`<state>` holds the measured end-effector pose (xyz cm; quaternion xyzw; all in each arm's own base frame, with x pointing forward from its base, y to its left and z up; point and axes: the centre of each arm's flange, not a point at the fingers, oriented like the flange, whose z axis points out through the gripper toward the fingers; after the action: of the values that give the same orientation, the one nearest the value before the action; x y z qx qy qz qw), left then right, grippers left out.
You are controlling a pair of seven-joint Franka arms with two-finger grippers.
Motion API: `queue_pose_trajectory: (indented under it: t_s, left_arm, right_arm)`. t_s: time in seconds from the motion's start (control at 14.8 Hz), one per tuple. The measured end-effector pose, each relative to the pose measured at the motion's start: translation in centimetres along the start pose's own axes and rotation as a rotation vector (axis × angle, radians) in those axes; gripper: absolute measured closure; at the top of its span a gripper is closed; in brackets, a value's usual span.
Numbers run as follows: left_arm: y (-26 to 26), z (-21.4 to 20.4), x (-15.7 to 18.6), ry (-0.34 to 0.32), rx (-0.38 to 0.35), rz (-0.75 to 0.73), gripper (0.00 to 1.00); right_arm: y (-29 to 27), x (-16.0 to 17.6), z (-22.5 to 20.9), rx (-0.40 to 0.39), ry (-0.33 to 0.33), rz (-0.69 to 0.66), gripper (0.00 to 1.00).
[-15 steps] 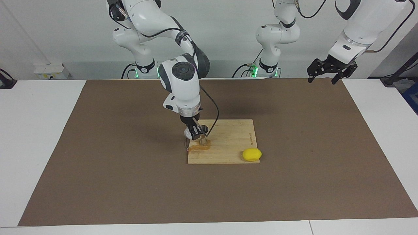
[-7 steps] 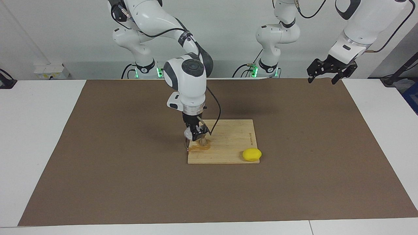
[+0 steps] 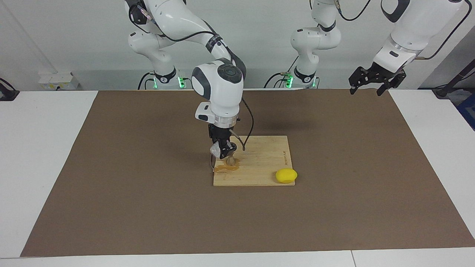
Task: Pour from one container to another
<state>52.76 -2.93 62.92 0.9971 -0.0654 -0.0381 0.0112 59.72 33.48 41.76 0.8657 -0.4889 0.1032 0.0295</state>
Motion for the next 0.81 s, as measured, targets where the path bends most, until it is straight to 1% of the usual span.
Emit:
queue_pose_trajectory:
  t_s: [0.54, 0.81]
  left_arm:
    - [0.0, 0.0, 0.0, 0.0, 0.0, 0.0, 0.0]
    - [0.0, 0.0, 0.0, 0.0, 0.0, 0.0, 0.0]
  right_arm:
    - [0.03, -0.68, -0.11, -0.003, 0.002, -0.011, 0.5]
    - [0.02, -0.41, -0.14, -0.006, -0.042, 0.018, 0.5]
